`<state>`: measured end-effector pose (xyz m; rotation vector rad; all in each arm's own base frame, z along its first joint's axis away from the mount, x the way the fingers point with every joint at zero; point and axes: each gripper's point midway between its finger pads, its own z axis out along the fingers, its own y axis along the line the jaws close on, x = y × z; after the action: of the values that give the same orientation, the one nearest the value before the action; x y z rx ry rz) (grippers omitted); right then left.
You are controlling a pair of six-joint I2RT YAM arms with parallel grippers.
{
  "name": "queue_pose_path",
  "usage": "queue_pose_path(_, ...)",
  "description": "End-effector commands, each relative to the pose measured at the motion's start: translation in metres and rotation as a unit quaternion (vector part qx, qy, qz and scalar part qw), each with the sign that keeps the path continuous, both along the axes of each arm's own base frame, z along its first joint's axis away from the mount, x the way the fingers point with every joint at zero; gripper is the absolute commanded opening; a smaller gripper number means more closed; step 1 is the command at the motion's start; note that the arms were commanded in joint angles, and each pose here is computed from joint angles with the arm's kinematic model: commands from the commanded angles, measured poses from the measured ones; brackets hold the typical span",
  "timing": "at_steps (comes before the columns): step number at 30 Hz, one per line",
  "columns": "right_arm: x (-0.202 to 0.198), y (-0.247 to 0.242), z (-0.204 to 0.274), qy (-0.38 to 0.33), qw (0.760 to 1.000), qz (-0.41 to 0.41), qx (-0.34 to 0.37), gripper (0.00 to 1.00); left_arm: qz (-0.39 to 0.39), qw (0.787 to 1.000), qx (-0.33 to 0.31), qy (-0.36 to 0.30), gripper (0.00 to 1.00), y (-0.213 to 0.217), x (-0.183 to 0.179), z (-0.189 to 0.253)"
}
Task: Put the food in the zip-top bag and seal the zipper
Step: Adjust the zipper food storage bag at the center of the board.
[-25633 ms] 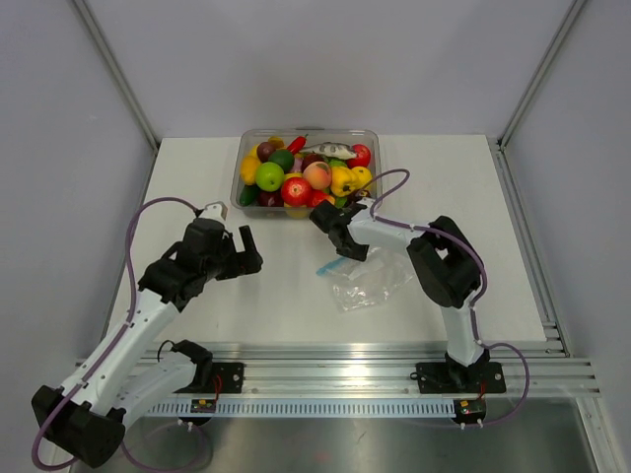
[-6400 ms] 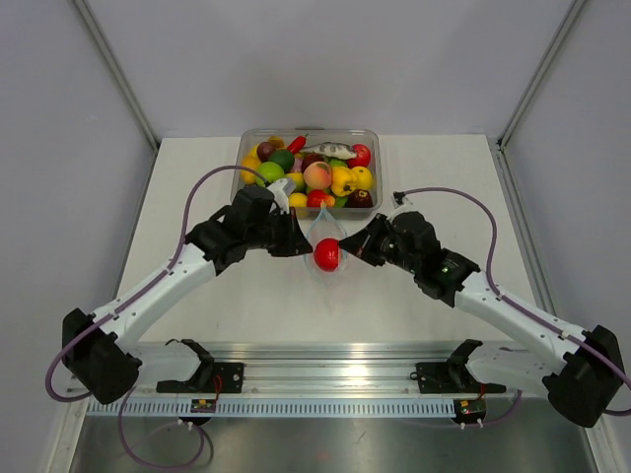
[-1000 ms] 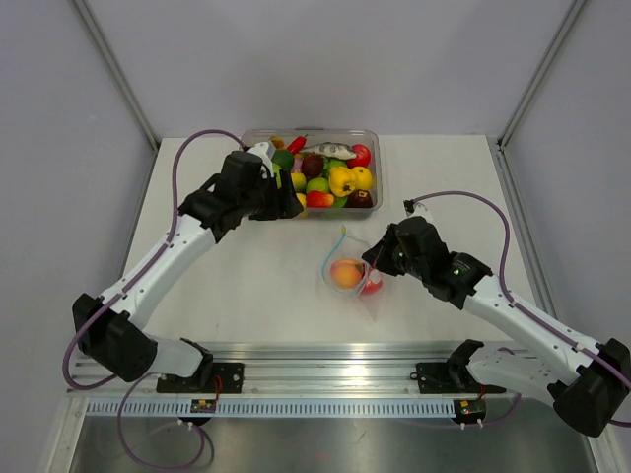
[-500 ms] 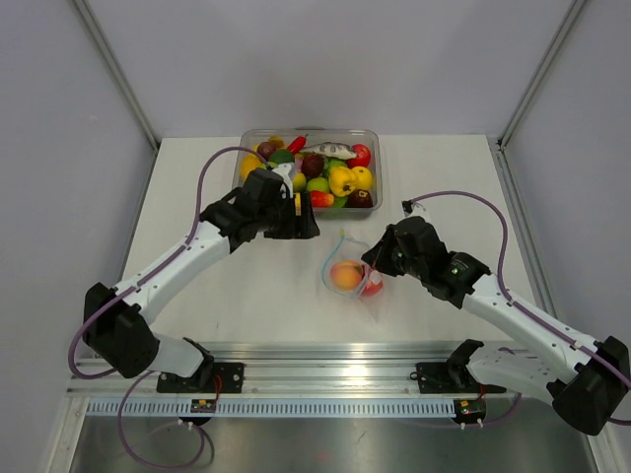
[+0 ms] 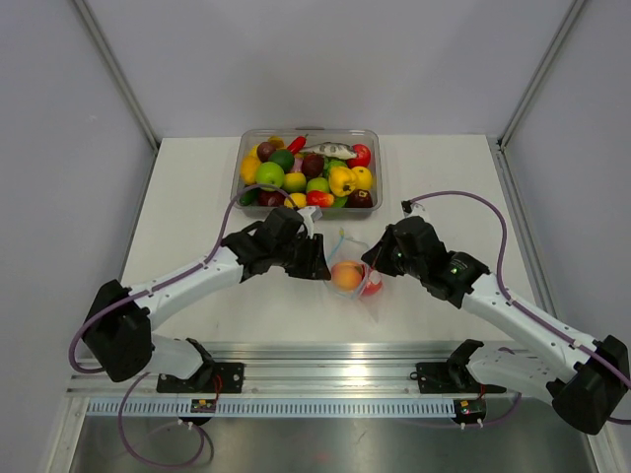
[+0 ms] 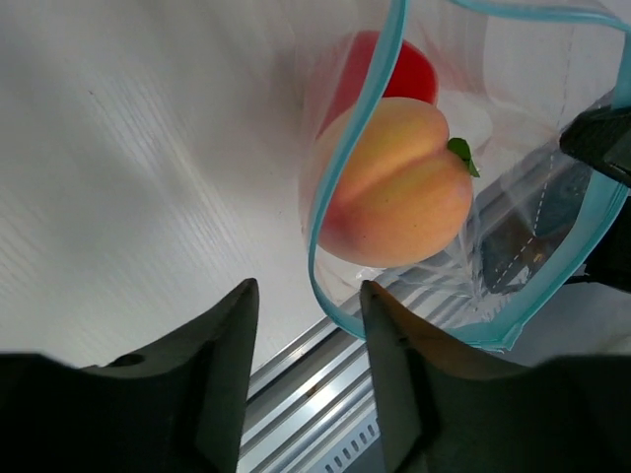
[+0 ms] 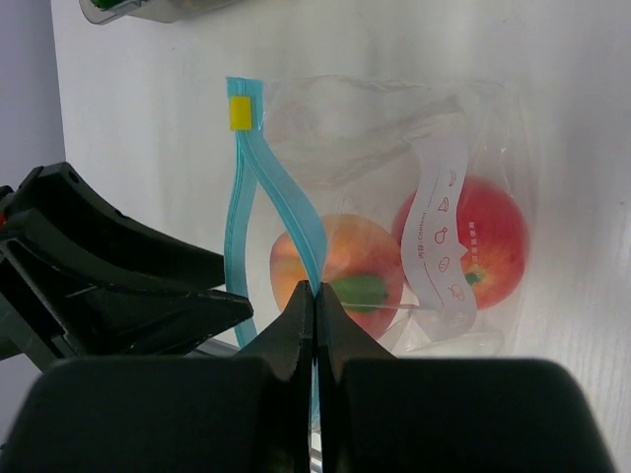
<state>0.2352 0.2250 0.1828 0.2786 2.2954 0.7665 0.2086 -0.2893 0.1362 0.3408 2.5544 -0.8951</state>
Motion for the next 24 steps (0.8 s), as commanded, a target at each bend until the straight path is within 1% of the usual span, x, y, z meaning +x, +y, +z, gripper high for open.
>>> queue_pose_path(1, 0.004, 0.005, 0.013, -0.014, 1.0, 0.007, 0.012, 0.0, -0.005, 0.999, -0.043, -0.027, 0.4, -0.02, 0.009, 0.019)
queue_pose_path(2, 0.004, 0.006, 0.014, -0.015, 1.0, 0.007, 0.014, 0.0, -0.002, 0.999, -0.042, -0.034, 0.2, -0.021, 0.012, 0.024)
queue_pose_path(4, 0.005, 0.006, 0.018, -0.017, 1.0, 0.009, 0.014, 0.0, -0.004, 0.999, -0.039, -0.036, 0.02, -0.021, 0.013, 0.033)
queue_pose_path(5, 0.004, 0.006, 0.028, -0.021, 1.0, 0.011, 0.015, 0.0, -0.005, 0.998, -0.04, -0.038, 0.0, -0.021, 0.013, 0.04)
queue_pose_path(6, 0.003, 0.007, 0.034, -0.023, 0.999, 0.015, 0.016, 0.0, -0.008, 0.997, -0.057, -0.057, 0.0, -0.025, 0.014, 0.064)
queue_pose_path(8, -0.001, 0.007, 0.057, -0.043, 0.998, 0.025, 0.033, 0.0, -0.022, 0.995, -0.072, -0.071, 0.0, -0.026, 0.006, 0.085)
queue_pose_path(10, -0.002, 0.004, 0.068, -0.057, 0.997, 0.021, 0.042, 0.0, -0.021, 0.992, -0.092, -0.085, 0.0, -0.024, 0.003, 0.103)
queue_pose_path(12, -0.002, -0.001, 0.061, -0.058, 0.998, 0.013, 0.036, 0.0, -0.017, 0.992, -0.087, -0.085, 0.0, -0.023, 0.005, 0.097)
queue_pose_path(13, 0.001, -0.003, 0.052, -0.054, 0.998, 0.005, 0.024, 0.0, -0.016, 0.996, -0.063, -0.064, 0.0, -0.024, 0.007, 0.072)
queue_pose_path(14, 0.003, -0.003, 0.022, -0.026, 1.0, 0.003, -0.002, 0.0, -0.017, 0.997, -0.048, -0.049, 0.0, -0.025, 0.008, 0.056)
queue_pose_path(16, 0.004, 0.0, -0.013, 0.013, 0.999, 0.004, -0.033, 0.0, -0.017, 1.0, -0.016, -0.011, 0.0, -0.027, 0.007, 0.016)
queue_pose_path(17, 0.003, -0.001, -0.044, 0.054, 0.996, 0.004, -0.066, 0.0, -0.026, 0.999, -0.003, 0.023, 0.0, -0.03, 0.003, -0.008)
queue_pose_path(18, 0.002, 0.001, -0.054, 0.07, 0.995, 0.008, -0.074, 0.0, -0.029, 0.999, -0.008, 0.035, 0.0, -0.035, 0.0, -0.014)
queue_pose_path(19, -0.001, 0.003, -0.06, 0.081, 0.994, 0.014, -0.077, 0.0, -0.041, 0.998, -0.01, 0.042, 0.0, -0.038, -0.007, -0.017)
queue_pose_path(21, -0.002, 0.007, -0.053, 0.068, 0.996, 0.012, -0.064, 0.0, -0.05, 0.998, -0.019, 0.023, 0.0, -0.041, -0.011, -0.002)
queue_pose_path(22, -0.002, 0.006, -0.038, 0.047, 0.998, 0.007, -0.048, 0.0, -0.056, 0.998, -0.027, 0.011, 0.0, -0.042, -0.013, 0.01)
queue_pose_path(23, -0.001, 0.004, -0.028, 0.034, 0.999, 0.006, -0.042, 0.0, -0.062, 0.997, -0.051, -0.015, 0.0, -0.045, -0.012, 0.036)
queue_pose_path(24, 0.0, 0.003, -0.02, 0.024, 0.999, 0.003, -0.039, 0.0, -0.065, 0.996, -0.056, -0.028, 0.0, -0.044, -0.011, 0.047)
